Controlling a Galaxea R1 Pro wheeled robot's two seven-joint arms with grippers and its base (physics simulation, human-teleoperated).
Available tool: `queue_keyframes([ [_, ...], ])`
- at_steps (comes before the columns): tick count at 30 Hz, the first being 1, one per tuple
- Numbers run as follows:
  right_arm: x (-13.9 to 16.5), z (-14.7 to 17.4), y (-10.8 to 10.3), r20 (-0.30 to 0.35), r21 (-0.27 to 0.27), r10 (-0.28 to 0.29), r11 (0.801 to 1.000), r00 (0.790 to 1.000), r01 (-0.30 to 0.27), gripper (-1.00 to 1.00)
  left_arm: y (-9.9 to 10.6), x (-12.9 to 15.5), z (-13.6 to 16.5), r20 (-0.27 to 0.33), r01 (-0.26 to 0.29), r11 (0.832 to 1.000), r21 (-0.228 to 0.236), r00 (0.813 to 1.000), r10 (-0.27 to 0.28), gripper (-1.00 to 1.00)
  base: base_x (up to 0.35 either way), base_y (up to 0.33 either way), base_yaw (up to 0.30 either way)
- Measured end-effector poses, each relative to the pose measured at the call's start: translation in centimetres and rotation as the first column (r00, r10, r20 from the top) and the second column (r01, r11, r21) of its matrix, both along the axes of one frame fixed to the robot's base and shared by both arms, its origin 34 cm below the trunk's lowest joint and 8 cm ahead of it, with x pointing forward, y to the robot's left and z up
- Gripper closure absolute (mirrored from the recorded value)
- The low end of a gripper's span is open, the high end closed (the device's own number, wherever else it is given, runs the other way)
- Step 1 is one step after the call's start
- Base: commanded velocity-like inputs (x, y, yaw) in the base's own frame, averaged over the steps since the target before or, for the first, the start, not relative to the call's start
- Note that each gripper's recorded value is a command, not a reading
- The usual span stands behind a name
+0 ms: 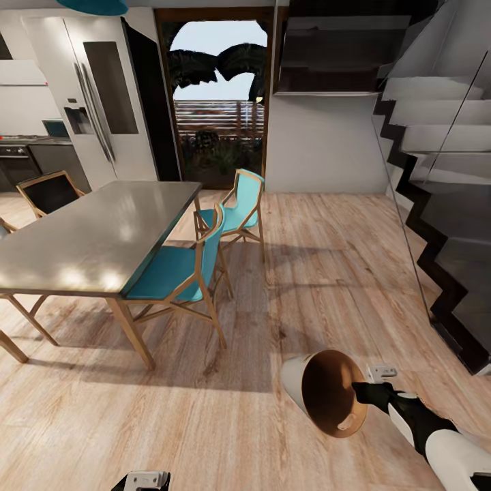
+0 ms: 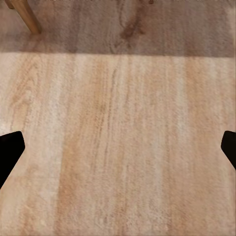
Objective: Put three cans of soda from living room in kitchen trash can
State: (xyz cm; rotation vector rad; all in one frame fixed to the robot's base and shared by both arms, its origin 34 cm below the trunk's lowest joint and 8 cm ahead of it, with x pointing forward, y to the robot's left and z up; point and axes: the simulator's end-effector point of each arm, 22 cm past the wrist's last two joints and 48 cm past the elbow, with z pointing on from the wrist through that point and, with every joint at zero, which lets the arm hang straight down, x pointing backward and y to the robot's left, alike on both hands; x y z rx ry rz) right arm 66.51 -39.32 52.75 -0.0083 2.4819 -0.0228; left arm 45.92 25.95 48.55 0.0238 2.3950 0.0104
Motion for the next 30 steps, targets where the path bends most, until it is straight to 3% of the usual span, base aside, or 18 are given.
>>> queue_keyframes([
  [11,-2.9,0.9,-0.9,0.016,0.013,-0.051,0.999,0.999,0.051,1.00,0.0,0.1,2.0,-0.001,0.000,1.000,0.000,1.000,0.000,-1.00,0.000,0.000,0.000],
  [17,-6.1,0.2,-1.0,-0.025,0.012,-0.055,0.998,0.998,0.055,1.00,0.0,0.2,3.0,-0.002,0.000,1.000,0.000,1.000,0.000,-1.00,0.000,0.000,0.000],
  [30,-8.0,2.1,-1.8,-0.014,0.018,-0.089,0.996,0.996,0.089,1.00,0.0,0.0,4.8,-0.017,0.000,1.000,0.000,1.000,0.000,-1.00,0.000,0.000,0.000],
])
